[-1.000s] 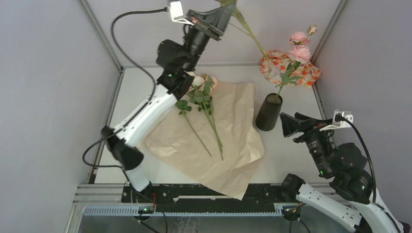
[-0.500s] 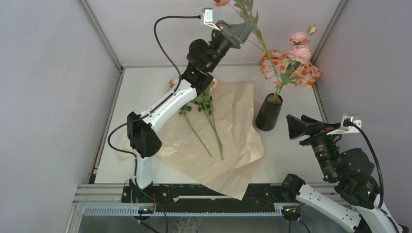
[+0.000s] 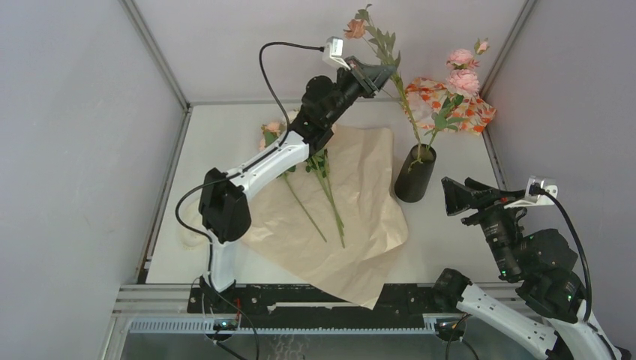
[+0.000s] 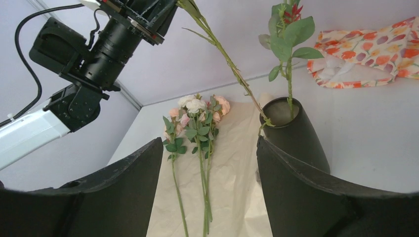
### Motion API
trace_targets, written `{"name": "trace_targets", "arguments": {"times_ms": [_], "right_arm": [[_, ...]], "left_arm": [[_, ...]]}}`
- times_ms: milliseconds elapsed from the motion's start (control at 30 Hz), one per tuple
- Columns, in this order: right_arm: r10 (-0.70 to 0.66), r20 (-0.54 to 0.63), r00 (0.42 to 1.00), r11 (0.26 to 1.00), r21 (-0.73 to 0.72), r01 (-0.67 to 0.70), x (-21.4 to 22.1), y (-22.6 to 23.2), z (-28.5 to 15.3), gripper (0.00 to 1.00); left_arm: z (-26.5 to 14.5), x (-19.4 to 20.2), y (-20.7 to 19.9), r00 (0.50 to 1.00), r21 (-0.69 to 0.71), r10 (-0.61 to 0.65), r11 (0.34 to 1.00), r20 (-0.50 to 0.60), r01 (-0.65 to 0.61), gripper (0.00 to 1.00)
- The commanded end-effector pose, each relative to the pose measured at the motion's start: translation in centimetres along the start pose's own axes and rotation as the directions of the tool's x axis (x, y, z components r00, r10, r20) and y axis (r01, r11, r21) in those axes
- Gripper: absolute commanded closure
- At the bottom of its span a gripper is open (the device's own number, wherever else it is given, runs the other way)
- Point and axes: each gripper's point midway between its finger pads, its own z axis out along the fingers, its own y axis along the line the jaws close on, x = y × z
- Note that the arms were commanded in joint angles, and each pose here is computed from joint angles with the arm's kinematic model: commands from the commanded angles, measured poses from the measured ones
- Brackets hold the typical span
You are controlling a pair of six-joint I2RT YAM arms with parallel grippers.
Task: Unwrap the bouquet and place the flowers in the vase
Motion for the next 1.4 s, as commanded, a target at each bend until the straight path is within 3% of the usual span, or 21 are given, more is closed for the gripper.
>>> {"name": "trace_targets", "arguments": {"times_ms": [0,500,967,1233,1367], "right_arm": [[-0.001,0.001,1.0,1.0,-0.003,0.001,-0.1,0.2,0.1,0.22],[-0.01,-0.014,1.0,1.0,0.0,0.01,1.1,0.2,0.6,0.22],[-0.015,-0.027,1.0,1.0,0.012,0.015,2.0,0.0,0.9,0.22],[-0.018,-0.033,0.999,1.0,0.015,0.018,2.2,-0.1,1.1,0.22],[-0.02,-0.037,0.999,1.0,0.02,0.021,2.5,-0.1,1.1,0.21]], "left_arm": [[0.1,0.4,0.0,1.0,0.021,0.007,1.0,-0.003,-0.007,1.0],[-1.0,7.1,5.0,0.99,-0.11,0.075,0.99,-0.12,-0.088,1.0],[-2.2,10.1,3.4,0.949,-0.148,0.248,0.949,-0.195,-0.278,0.99],[-2.8,11.4,3.3,0.921,-0.169,0.306,0.921,-0.24,-0.35,0.82],[-3.1,11.6,3.2,0.918,-0.171,0.305,0.92,-0.253,-0.353,0.65]]}}
